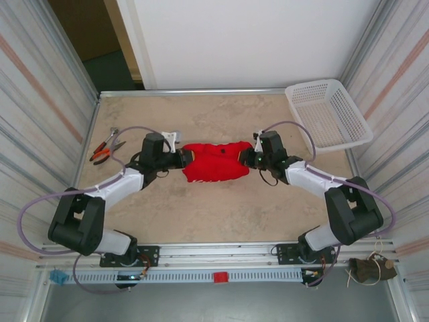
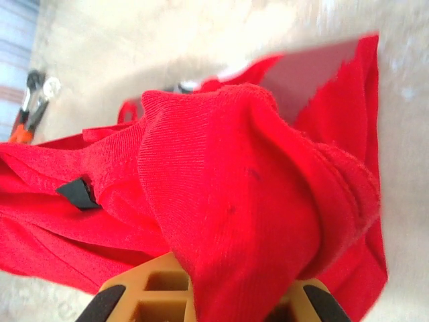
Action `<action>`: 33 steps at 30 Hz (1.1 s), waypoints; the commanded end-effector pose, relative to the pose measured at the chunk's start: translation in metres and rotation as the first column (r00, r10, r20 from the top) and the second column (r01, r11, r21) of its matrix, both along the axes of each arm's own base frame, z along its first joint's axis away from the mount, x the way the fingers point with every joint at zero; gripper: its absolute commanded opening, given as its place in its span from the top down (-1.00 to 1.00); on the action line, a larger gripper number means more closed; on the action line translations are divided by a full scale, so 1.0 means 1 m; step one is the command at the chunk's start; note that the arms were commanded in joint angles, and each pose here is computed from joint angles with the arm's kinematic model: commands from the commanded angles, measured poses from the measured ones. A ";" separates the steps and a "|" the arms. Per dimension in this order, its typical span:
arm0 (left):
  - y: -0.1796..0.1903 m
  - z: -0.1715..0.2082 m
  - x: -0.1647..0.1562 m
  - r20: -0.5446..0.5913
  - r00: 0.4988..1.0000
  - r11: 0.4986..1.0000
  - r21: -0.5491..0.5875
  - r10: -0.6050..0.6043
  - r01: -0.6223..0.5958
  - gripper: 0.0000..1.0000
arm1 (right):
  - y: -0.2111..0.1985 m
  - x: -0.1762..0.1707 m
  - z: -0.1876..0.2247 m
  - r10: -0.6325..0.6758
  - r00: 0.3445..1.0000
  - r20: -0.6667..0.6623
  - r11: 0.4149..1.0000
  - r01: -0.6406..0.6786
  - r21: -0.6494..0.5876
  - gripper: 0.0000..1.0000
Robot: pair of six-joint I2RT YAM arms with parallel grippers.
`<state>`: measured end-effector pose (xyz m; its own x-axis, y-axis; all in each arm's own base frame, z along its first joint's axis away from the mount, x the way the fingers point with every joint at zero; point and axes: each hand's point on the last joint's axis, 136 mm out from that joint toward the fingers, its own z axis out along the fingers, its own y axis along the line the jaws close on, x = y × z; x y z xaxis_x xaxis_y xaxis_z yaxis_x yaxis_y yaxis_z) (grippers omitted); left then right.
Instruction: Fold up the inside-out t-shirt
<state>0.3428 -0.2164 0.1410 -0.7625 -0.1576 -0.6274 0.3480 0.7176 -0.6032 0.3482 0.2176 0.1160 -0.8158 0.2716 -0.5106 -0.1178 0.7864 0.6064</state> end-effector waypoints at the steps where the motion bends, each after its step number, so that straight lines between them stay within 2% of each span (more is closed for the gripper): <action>1: 0.005 0.013 0.036 0.101 0.994 0.997 0.057 0.039 -0.045 1.00 | -0.004 0.039 0.016 -0.047 0.994 0.100 0.998 0.050 -0.027 1.00; 9: 0.006 -0.035 0.068 0.025 0.996 0.987 0.138 0.080 -0.083 1.00 | -0.009 0.070 -0.018 -0.084 0.996 0.028 0.993 0.086 -0.076 1.00; 18: 0.014 -0.070 0.070 -0.039 0.989 0.977 0.170 0.139 -0.131 1.00 | -0.014 0.083 -0.054 -0.098 0.993 -0.067 0.990 0.091 -0.107 1.00; 19: 0.017 -0.070 0.072 -0.042 0.988 0.975 0.173 0.152 -0.142 1.00 | -0.013 0.085 -0.055 -0.089 0.993 -0.076 0.991 0.081 -0.105 0.89; 21: 0.021 -0.069 0.075 -0.043 0.985 0.971 0.181 0.169 -0.158 1.00 | -0.011 0.087 -0.053 -0.073 0.993 -0.090 0.992 0.063 -0.105 0.42; 22: 0.021 -0.066 0.077 -0.045 0.985 0.972 0.177 0.167 -0.156 0.80 | -0.013 0.086 -0.048 -0.076 0.993 -0.087 0.992 0.067 -0.106 0.25; 23: 0.021 -0.063 0.078 -0.049 0.985 0.973 0.176 0.162 -0.152 0.48 | -0.016 0.085 -0.041 -0.084 0.994 -0.075 0.991 0.076 -0.106 0.10; 24: 0.022 -0.059 0.080 -0.051 0.986 0.972 0.181 0.160 -0.149 0.16 | -0.021 0.083 -0.032 -0.099 0.993 -0.061 0.990 0.093 -0.102 0.00; 25: 0.023 -0.052 0.081 -0.046 0.987 0.972 0.185 0.155 -0.145 -0.04 | -0.025 0.080 -0.023 -0.114 0.992 -0.052 0.990 0.108 -0.094 -0.05; 27: 0.027 -0.038 0.082 -0.023 0.987 0.969 0.198 0.156 -0.149 -0.23 | -0.031 0.071 -0.005 -0.129 0.991 -0.033 0.989 0.126 -0.079 -0.09; 30: 0.040 -0.009 0.078 -0.005 0.983 0.969 0.165 0.186 -0.183 -0.39 | -0.030 0.050 0.019 -0.107 0.994 -0.019 0.994 0.106 -0.036 0.10; 33: 0.034 0.021 0.059 0.007 0.983 0.977 0.106 0.184 -0.184 -0.47 | -0.020 0.031 0.031 -0.058 0.998 -0.031 0.998 0.059 0.014 0.58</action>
<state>0.4154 -0.1786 0.1224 -0.7577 -0.2023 -0.6205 0.1779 0.8507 -0.4947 0.4006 0.1883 0.1419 -0.7804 0.3481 -0.5193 -0.0334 0.8063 0.5906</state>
